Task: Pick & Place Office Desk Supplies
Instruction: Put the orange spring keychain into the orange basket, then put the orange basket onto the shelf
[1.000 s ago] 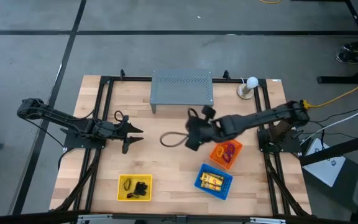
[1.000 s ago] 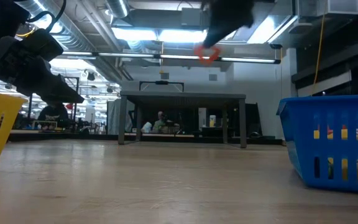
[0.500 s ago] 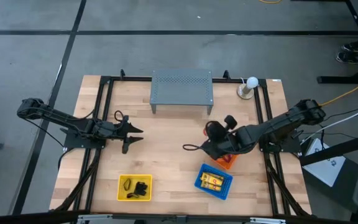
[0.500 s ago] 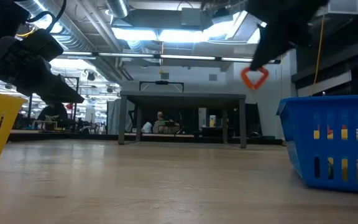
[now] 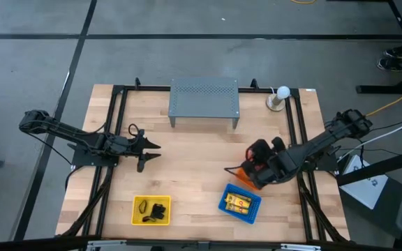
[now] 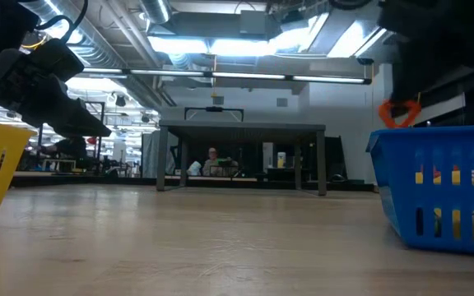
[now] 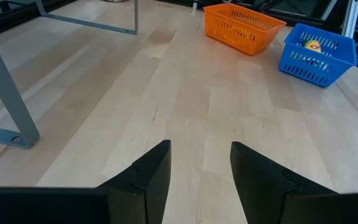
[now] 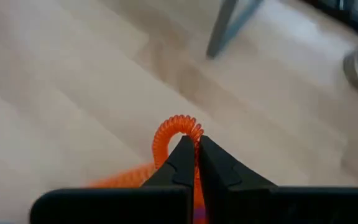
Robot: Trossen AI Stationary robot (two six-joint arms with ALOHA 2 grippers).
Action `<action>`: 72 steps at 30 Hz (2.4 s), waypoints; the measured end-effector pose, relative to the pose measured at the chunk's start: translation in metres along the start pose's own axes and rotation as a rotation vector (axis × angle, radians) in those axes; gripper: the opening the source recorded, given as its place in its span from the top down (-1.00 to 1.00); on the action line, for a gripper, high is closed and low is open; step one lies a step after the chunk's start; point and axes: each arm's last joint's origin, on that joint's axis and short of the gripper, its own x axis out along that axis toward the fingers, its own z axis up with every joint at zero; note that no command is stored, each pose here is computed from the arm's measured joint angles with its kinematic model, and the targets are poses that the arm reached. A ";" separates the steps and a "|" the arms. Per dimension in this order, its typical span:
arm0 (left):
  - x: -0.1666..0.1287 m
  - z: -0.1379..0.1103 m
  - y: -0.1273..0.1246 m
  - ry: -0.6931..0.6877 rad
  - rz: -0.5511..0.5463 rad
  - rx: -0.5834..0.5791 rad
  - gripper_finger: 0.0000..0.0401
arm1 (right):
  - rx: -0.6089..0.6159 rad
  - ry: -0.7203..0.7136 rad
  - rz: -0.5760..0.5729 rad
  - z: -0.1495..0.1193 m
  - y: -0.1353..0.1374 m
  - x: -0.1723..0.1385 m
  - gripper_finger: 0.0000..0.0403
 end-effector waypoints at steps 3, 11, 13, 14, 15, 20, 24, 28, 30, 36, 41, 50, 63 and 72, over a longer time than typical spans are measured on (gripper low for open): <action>0.000 0.000 0.000 0.000 0.000 0.000 0.19 | 0.026 0.034 0.030 -0.008 0.002 -0.006 0.97; 0.000 0.000 0.000 0.000 0.000 0.000 0.19 | 0.081 0.102 0.086 -0.037 0.005 -0.012 0.97; 0.000 0.000 0.000 0.000 0.001 0.000 0.19 | 0.098 0.112 0.083 -0.045 0.003 -0.008 0.97; 0.000 0.000 0.000 0.000 0.000 0.000 0.19 | 0.107 0.113 0.080 -0.049 0.001 -0.004 0.97; 0.000 0.000 0.000 -0.001 0.001 -0.001 0.19 | 0.113 0.114 0.077 -0.053 0.000 0.000 0.97; 0.000 0.000 0.000 -0.004 0.000 -0.001 0.19 | 0.096 0.097 0.054 -0.061 -0.006 0.011 0.95; 0.000 0.000 0.000 -0.004 0.000 -0.002 0.19 | 0.044 0.052 0.067 -0.059 -0.004 0.010 0.80; 0.000 0.000 0.000 -0.004 -0.001 -0.002 0.19 | 0.035 0.048 0.084 -0.055 -0.001 0.006 0.49; 0.000 0.000 0.000 -0.004 0.000 -0.002 0.19 | 0.032 0.049 0.091 -0.054 0.000 0.005 0.34; 0.000 0.000 0.000 -0.004 0.000 -0.002 0.19 | 0.039 0.026 0.111 -0.050 0.004 0.000 0.02; 0.000 0.007 -0.002 -0.070 -0.026 0.032 0.19 | -0.052 -0.214 0.217 -0.040 0.019 -0.011 -0.07; -0.007 0.019 -0.004 -0.194 -0.059 0.088 0.19 | -0.231 -0.438 0.259 -0.032 0.033 -0.036 -0.07; -0.034 0.077 -0.013 -0.181 -0.068 0.153 0.19 | -0.418 -0.461 0.241 -0.036 0.033 -0.041 -0.08; -0.042 0.083 -0.019 -0.202 -0.118 0.185 0.19 | -0.235 -0.534 0.267 -0.033 0.036 -0.044 -0.08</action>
